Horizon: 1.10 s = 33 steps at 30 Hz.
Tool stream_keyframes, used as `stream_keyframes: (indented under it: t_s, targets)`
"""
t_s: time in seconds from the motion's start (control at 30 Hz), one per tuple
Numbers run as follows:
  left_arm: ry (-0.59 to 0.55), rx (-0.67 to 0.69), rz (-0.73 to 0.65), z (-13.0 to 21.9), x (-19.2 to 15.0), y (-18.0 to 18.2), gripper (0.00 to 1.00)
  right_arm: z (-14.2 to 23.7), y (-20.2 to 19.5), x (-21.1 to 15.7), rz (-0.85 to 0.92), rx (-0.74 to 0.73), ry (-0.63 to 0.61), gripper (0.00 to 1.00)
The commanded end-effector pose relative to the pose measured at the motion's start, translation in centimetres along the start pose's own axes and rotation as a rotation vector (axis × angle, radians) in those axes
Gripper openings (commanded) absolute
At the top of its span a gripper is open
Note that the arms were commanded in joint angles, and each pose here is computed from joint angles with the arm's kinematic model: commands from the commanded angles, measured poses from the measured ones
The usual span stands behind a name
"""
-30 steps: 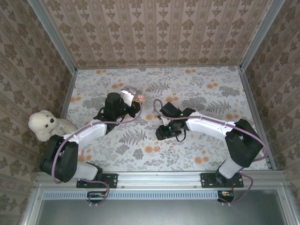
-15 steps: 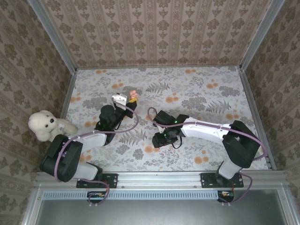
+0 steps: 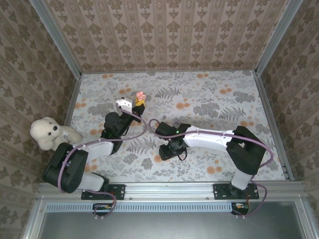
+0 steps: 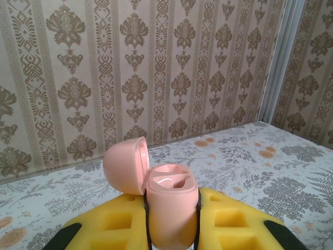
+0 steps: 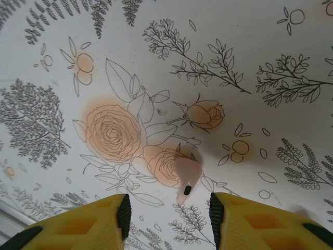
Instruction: Insert wireless bluetooth earbuds into charging case
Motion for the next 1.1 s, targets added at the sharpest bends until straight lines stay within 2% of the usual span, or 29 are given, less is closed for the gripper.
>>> stream_keyframes:
  t_s: [0.0, 0.5, 1.07]
  targets:
    - [-0.080, 0.004, 0.010, 0.2, 2.2, 0.1, 0.00, -0.1, -0.7, -0.3, 0.002, -0.109, 0.032, 0.47]
    - [-0.096, -0.020, 0.021, 0.2, 3.1, -0.3, 0.00, -1.8, -0.2, -0.2, 0.044, -0.202, 0.069, 0.45]
    - [-0.096, -0.024, 0.026, 0.2, 3.1, -0.3, 0.00, -2.8, 0.1, -0.1, 0.051, -0.216, 0.081, 0.42]
Point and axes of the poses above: each hand's point on the last joint's axis, 136 mm out from that joint toward the fingers, its own z axis back along the fingers, its own y axis along the line the jaws close on, x = y × z, the point moved 4 cm from there along z, back along the fingers, and after that the axes turned 5 degrees about z, right-handed, at the moved point
